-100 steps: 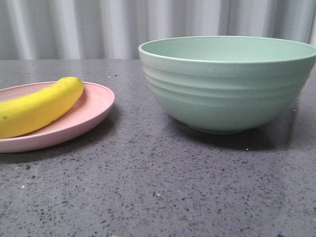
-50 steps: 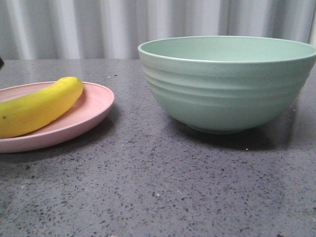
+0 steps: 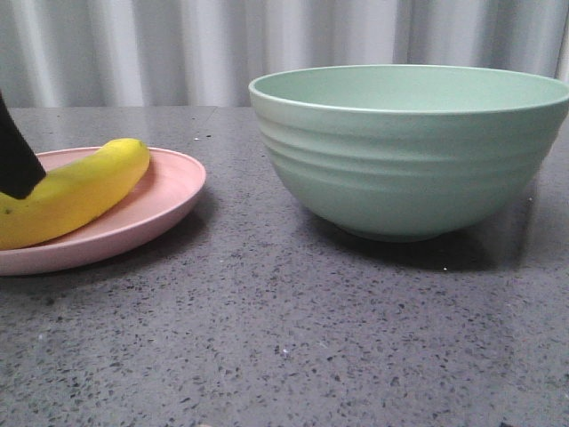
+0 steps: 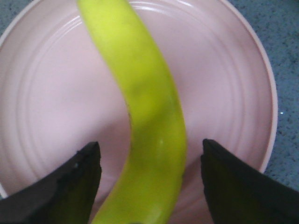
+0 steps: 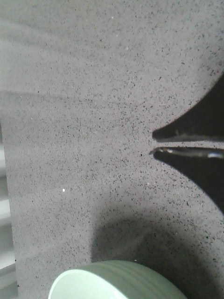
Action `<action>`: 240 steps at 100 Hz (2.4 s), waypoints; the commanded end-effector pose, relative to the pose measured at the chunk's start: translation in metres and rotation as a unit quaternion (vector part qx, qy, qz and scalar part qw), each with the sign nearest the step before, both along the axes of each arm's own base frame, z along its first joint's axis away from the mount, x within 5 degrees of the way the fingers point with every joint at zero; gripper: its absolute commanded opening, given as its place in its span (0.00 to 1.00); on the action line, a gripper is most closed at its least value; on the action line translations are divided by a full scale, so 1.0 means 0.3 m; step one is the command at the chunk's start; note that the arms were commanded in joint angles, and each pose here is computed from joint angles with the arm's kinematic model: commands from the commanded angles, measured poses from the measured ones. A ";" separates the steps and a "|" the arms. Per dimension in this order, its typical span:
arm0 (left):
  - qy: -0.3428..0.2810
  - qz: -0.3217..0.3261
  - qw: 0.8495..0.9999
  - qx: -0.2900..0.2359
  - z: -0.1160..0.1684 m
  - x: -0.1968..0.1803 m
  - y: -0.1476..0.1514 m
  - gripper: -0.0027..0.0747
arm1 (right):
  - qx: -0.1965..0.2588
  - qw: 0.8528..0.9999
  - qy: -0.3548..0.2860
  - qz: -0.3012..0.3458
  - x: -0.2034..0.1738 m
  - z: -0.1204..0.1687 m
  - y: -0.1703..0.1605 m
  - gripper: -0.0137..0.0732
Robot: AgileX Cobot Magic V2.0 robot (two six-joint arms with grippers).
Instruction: Transfer banana from pink plate to green bowl
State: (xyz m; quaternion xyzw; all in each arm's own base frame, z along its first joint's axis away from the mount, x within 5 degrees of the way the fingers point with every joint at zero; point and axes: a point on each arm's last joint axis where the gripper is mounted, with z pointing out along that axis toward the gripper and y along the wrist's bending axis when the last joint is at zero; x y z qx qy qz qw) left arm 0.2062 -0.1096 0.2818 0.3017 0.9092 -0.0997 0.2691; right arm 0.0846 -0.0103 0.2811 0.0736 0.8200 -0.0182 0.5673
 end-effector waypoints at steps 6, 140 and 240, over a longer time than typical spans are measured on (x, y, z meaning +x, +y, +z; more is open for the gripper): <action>-0.017 -0.001 1.000 -0.016 0.025 0.038 -0.030 0.59 | -0.009 0.999 -0.048 -0.008 0.014 0.056 -0.007 0.08; -0.005 -0.006 1.000 -0.022 0.047 0.097 -0.065 0.01 | -0.003 1.000 -0.026 0.006 0.004 0.073 0.003 0.08; -0.085 -0.212 0.950 -0.211 0.300 -0.216 -0.392 0.01 | 0.339 0.910 0.007 0.238 0.229 0.269 0.286 0.58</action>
